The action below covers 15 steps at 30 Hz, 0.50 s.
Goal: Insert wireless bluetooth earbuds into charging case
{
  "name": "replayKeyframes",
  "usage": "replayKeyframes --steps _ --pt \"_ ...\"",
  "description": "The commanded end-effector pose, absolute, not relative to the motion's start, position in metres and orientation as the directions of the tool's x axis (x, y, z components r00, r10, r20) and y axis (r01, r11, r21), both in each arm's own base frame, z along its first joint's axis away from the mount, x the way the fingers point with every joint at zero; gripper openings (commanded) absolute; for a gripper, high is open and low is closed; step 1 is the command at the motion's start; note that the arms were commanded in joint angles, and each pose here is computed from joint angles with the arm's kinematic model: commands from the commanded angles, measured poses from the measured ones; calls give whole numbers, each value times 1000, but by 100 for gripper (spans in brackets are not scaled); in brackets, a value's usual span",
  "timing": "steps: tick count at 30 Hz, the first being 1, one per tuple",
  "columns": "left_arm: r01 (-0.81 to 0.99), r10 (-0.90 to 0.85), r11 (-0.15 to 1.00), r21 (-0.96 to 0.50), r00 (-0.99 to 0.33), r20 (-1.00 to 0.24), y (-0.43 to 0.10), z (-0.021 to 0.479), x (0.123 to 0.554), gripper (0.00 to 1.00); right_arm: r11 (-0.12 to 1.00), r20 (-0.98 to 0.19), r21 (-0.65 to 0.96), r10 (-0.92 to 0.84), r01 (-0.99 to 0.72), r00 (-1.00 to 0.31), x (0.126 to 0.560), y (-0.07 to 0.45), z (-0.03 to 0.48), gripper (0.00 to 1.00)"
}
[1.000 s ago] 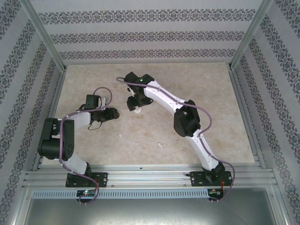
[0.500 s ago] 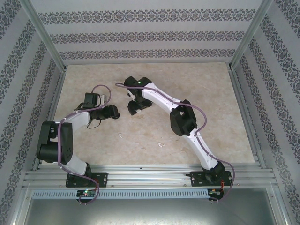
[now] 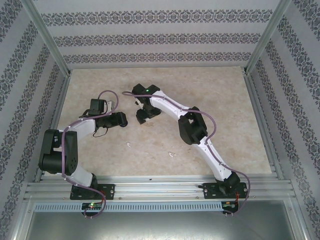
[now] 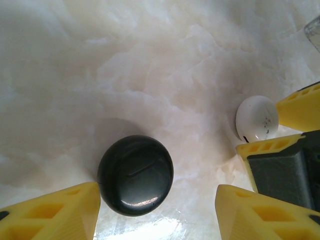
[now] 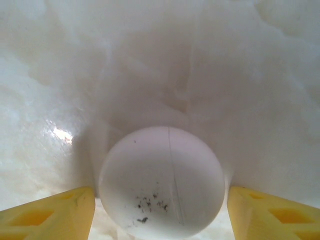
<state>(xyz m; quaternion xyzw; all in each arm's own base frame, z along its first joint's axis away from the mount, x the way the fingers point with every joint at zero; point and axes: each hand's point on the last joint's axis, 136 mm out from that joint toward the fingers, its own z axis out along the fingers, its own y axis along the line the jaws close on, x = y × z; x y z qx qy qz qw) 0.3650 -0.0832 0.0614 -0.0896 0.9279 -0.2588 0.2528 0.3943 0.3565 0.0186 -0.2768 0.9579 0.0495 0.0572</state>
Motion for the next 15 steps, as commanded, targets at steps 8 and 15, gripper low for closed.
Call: replayKeyframes --steps 8,15 --pt "28 -309 810 -586 -829 -467 -91 95 376 62 806 -160 54 -576 -590 -801 406 359 5 64" --pt "54 -301 803 -593 -823 -482 -93 103 373 62 753 -187 43 -640 -657 -746 399 368 10 49"
